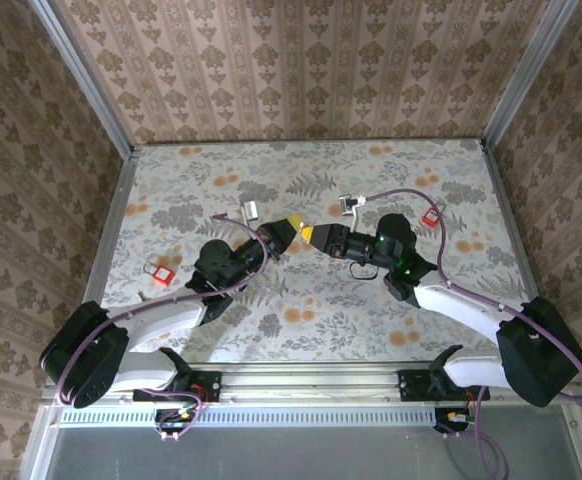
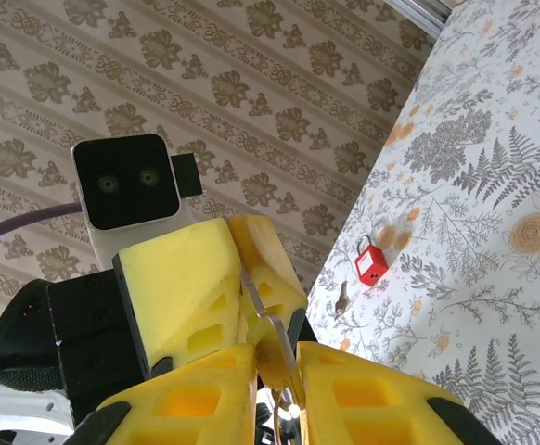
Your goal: Unlock with the key
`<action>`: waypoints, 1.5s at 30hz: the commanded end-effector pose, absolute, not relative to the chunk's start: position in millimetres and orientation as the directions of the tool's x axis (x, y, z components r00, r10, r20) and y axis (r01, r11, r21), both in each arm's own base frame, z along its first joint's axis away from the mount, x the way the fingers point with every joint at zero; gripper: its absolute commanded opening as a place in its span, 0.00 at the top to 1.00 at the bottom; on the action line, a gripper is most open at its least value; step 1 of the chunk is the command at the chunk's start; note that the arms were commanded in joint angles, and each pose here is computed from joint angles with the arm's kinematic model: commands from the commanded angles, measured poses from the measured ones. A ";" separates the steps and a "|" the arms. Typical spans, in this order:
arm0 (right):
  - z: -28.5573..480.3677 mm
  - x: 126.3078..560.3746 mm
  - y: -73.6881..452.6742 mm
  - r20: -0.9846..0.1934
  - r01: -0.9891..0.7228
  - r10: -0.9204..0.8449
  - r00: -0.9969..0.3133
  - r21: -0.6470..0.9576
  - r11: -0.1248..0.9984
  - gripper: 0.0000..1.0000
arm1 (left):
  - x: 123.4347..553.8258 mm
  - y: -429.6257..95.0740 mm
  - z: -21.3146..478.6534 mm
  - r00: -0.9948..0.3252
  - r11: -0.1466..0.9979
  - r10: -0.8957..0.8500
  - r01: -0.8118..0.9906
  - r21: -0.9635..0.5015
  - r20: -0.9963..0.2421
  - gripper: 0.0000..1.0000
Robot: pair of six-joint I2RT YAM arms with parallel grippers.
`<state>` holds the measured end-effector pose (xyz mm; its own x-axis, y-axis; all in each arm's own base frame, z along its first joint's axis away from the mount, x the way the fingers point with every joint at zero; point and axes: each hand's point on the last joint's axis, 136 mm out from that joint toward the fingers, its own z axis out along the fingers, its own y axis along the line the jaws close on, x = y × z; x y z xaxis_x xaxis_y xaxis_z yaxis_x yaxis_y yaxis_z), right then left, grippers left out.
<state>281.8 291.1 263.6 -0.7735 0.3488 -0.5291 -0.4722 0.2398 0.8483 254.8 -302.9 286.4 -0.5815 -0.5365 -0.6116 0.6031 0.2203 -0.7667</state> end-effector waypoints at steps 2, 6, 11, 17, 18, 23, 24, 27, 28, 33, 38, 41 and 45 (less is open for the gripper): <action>289.1 282.5 293.0 -0.559 -0.529 0.378 -0.738 0.827 0.192 0.86 | 252.9 -302.5 284.8 -0.578 0.208 -0.545 0.609 -0.766 -0.607 1.00; 292.4 282.6 292.7 -0.558 -0.529 0.383 -0.736 0.828 0.187 0.92 | 253.9 -301.3 277.6 -0.579 0.203 -0.557 0.600 -0.773 -0.596 1.00; 292.6 281.6 292.5 -0.562 -0.526 0.370 -0.740 0.826 0.201 1.00 | 254.8 -300.9 261.6 -0.597 0.200 -0.561 0.575 -0.793 -0.574 1.00; 266.7 279.9 285.6 -0.562 -0.451 0.289 -0.775 0.812 0.370 1.00 | 265.1 -280.6 243.0 -0.599 0.296 -0.551 0.511 -0.807 -0.581 0.26; 259.1 279.2 282.1 -0.561 -0.431 0.272 -0.782 0.802 0.414 1.00 | 267.8 -272.1 240.7 -0.595 0.339 -0.544 0.489 -0.803 -0.592 0.19; 226.8 274.0 266.5 -0.535 -0.344 0.214 -0.817 0.751 0.564 1.00 | 268.6 -225.3 245.8 -0.560 0.621 -0.419 0.398 -0.675 -0.715 0.00; 221.1 273.1 264.2 -0.532 -0.332 0.205 -0.822 0.739 0.586 1.00 | 267.8 -214.7 248.1 -0.555 0.665 -0.390 0.382 -0.641 -0.735 0.00; 209.9 268.8 261.5 -0.527 -0.314 0.180 -0.831 0.711 0.630 1.00 | 267.4 -188.6 247.3 -0.575 0.745 -0.329 0.330 -0.580 -0.749 0.00; 207.6 266.9 260.9 -0.530 -0.313 0.170 -0.831 0.698 0.644 1.00 | 267.4 -181.1 246.4 -0.586 0.764 -0.313 0.313 -0.565 -0.747 0.00; 199.8 254.7 256.4 -0.546 -0.315 0.115 -0.830 0.628 0.712 1.00 | 265.6 -147.7 232.2 -0.641 0.869 -0.221 0.214 -0.447 -0.735 0.00; 194.5 247.3 248.4 -0.541 -0.297 0.105 -0.834 0.601 0.742 1.00 | 266.3 -108.1 207.9 -0.712 0.944 -0.180 0.069 -0.323 -0.678 0.00; 190.5 244.2 243.9 -0.536 -0.288 0.096 -0.839 0.587 0.757 1.00 | 266.0 -77.7 189.2 -0.767 0.966 -0.201 -0.051 -0.255 -0.609 0.00; 183.9 243.2 240.3 -0.528 -0.279 0.082 -0.845 0.567 0.775 1.00 | 269.3 -43.6 161.8 -0.798 0.939 -0.325 -0.208 -0.274 -0.508 0.00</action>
<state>242.5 245.8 177.2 -0.8578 0.0947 -0.5051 -0.2718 0.7505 0.6024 282.9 -67.3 181.8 -0.7445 -0.2988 -0.5971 -0.1229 0.9403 -0.3173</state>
